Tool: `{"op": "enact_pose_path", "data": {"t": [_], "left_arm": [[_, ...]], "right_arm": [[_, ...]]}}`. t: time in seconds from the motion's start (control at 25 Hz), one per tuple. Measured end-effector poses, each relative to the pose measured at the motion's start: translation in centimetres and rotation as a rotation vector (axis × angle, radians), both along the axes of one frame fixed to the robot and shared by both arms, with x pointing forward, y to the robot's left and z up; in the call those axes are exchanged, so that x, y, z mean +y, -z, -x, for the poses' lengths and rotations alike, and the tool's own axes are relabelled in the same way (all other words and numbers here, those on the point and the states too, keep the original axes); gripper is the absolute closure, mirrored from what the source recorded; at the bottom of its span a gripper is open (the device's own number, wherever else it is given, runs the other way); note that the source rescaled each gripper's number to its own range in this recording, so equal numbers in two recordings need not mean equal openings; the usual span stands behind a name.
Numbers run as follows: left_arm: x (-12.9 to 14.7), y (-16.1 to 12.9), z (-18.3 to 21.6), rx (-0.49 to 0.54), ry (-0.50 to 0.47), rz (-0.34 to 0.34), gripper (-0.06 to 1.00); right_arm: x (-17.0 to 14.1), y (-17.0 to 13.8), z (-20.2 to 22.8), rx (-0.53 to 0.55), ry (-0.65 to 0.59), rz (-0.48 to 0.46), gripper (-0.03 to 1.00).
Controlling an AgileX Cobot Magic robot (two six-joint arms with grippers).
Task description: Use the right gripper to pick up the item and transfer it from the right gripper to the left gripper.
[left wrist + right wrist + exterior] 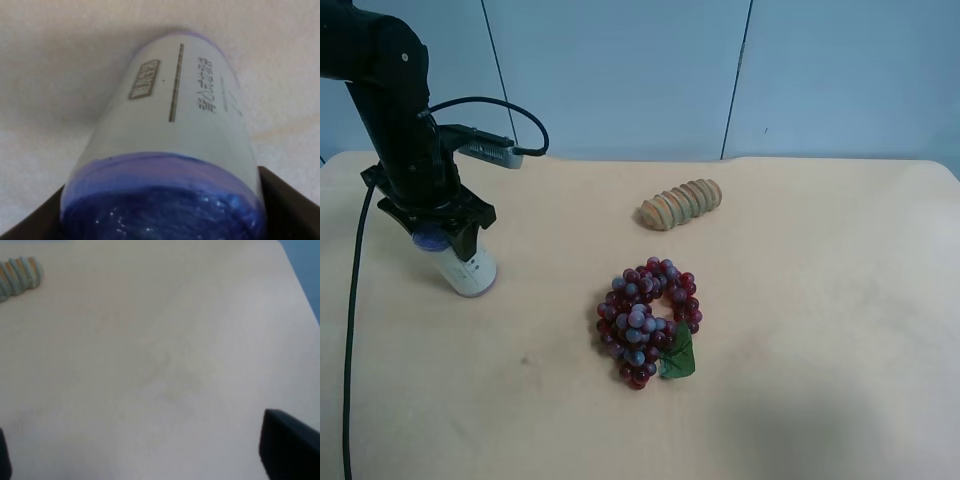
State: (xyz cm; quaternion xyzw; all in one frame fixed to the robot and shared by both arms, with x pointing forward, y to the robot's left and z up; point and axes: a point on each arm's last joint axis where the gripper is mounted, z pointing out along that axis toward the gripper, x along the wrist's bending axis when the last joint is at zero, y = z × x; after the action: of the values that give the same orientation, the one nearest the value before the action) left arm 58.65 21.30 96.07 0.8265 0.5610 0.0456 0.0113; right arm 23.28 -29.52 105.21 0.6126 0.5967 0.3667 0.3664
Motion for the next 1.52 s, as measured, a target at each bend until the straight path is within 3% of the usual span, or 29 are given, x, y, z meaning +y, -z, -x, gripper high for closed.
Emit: {"op": "enact_pose_path", "data": {"t": [0.04,0.2,0.32,0.8,1.04,1.28,1.52], "left_arm": [[0.0,0.0,0.0,-0.002,0.000,0.001,0.90],[0.0,0.0,-0.1,-0.013,0.001,0.004,0.32],[0.0,0.0,-0.1,-0.013,0.001,0.004,0.20],[0.2,-1.5,0.7,0.005,-0.005,-0.003,0.18],[0.5,-5.1,1.8,-0.077,-0.009,0.019,0.18],[1.2,-10.8,4.5,-0.224,-0.002,0.056,0.18],[2.3,-14.2,7.1,-0.284,0.005,0.034,0.18]], "right_arm": [[0.0,0.0,0.0,0.000,0.000,0.000,-0.03],[0.0,0.0,0.0,0.000,0.000,0.000,-0.03],[0.0,0.0,0.0,0.000,0.000,0.000,-0.03],[0.0,0.0,0.0,0.000,0.000,0.000,-0.03],[0.0,0.0,0.0,0.000,0.000,0.000,-0.03],[0.0,0.0,0.0,0.000,0.000,0.000,-0.03],[0.0,0.0,0.0,0.000,0.000,0.000,-0.03]]}}
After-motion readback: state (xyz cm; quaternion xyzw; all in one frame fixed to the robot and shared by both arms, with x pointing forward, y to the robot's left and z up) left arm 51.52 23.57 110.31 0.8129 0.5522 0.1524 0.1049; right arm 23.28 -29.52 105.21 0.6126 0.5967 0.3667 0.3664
